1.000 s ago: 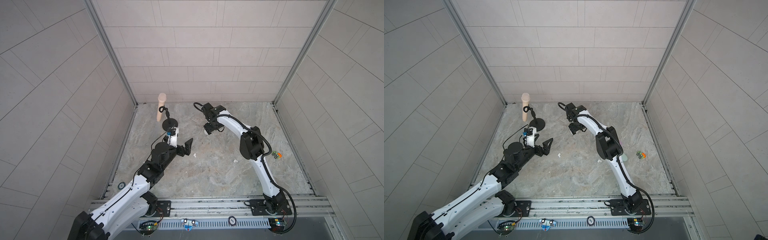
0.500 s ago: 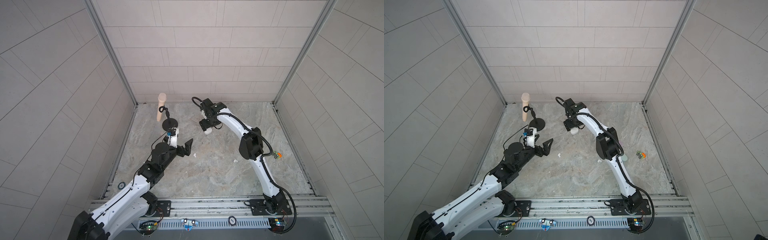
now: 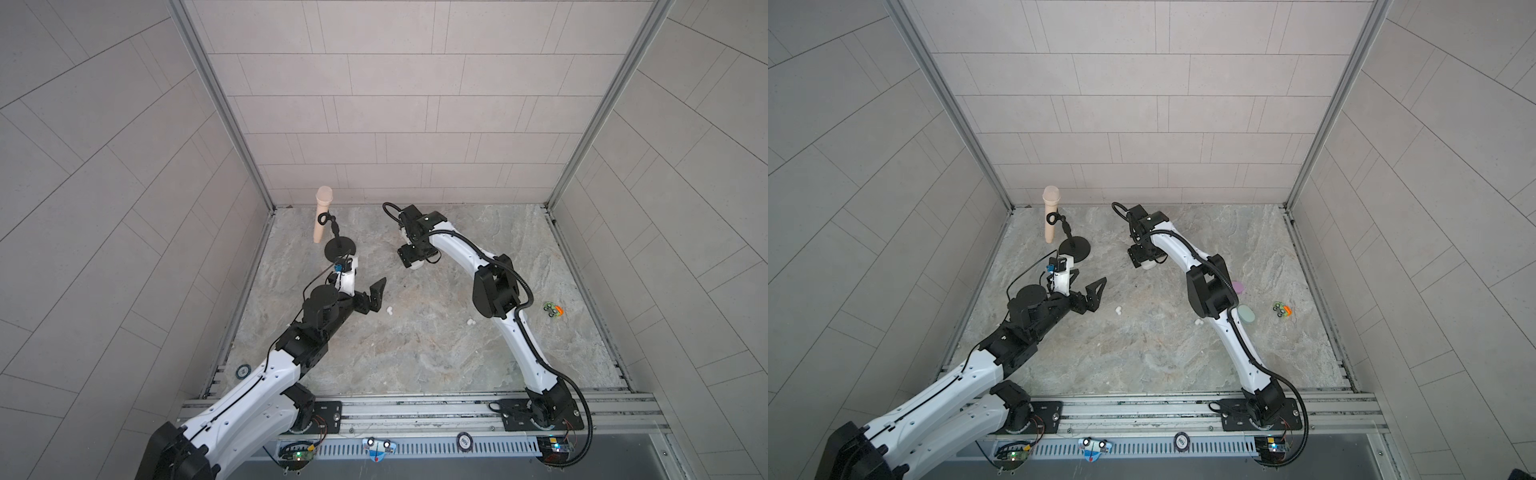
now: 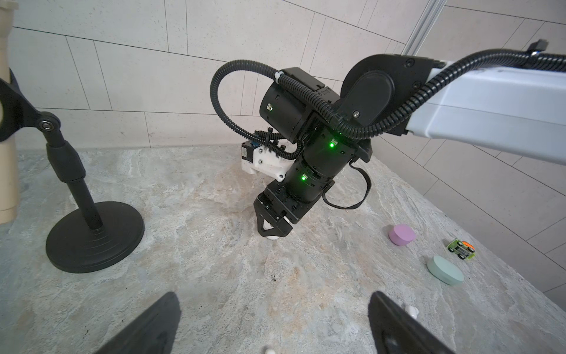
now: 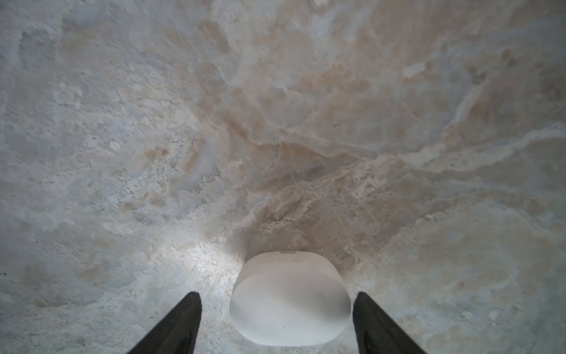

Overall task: Insert wireless bluetooth earbuds into charging case
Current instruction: Pick up the charging case from the top-center of the table.

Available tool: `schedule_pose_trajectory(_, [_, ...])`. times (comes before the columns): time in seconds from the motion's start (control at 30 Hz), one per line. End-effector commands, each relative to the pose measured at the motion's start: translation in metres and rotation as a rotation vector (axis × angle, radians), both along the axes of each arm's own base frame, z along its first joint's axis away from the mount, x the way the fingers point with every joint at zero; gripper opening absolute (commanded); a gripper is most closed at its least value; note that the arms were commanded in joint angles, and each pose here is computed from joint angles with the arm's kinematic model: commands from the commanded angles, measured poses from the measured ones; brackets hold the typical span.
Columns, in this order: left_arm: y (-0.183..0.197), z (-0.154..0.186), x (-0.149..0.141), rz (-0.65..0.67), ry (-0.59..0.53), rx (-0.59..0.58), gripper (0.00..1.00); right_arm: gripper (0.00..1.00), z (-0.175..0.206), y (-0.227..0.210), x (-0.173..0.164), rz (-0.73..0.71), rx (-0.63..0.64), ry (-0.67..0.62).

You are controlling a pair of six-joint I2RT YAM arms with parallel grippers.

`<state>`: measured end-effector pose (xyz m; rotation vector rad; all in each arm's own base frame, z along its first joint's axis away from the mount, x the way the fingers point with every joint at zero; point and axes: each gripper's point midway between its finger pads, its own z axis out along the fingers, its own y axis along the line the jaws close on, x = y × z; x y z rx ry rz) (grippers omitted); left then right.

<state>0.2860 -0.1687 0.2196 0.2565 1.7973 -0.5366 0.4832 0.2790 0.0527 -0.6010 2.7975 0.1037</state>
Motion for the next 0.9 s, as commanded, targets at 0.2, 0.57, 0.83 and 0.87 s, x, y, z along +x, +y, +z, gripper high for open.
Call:
schedule_pose_trajectory(0.2, [0.001, -0.004, 0.0, 0.005, 0.008, -0.005, 1.0, 0.78, -0.008, -0.008, 0.005, -0.026, -0.033, -0.004])
schedule_pose_trajectory(0.57, [0.002, -0.004, 0.0, 0.008, 0.008, -0.004, 1.0, 0.73, -0.014, -0.009, 0.005, -0.031, -0.026, 0.012])
schedule_pose_trajectory(0.83, [0.002, -0.004, 0.0, 0.01, 0.007, -0.005, 1.0, 0.75, -0.018, -0.01, 0.006, -0.026, -0.033, 0.016])
schedule_pose_trajectory(0.87, [0.002, -0.003, 0.0, 0.009, 0.006, -0.005, 1.0, 0.74, -0.018, -0.011, 0.006, -0.039, -0.032, 0.016])
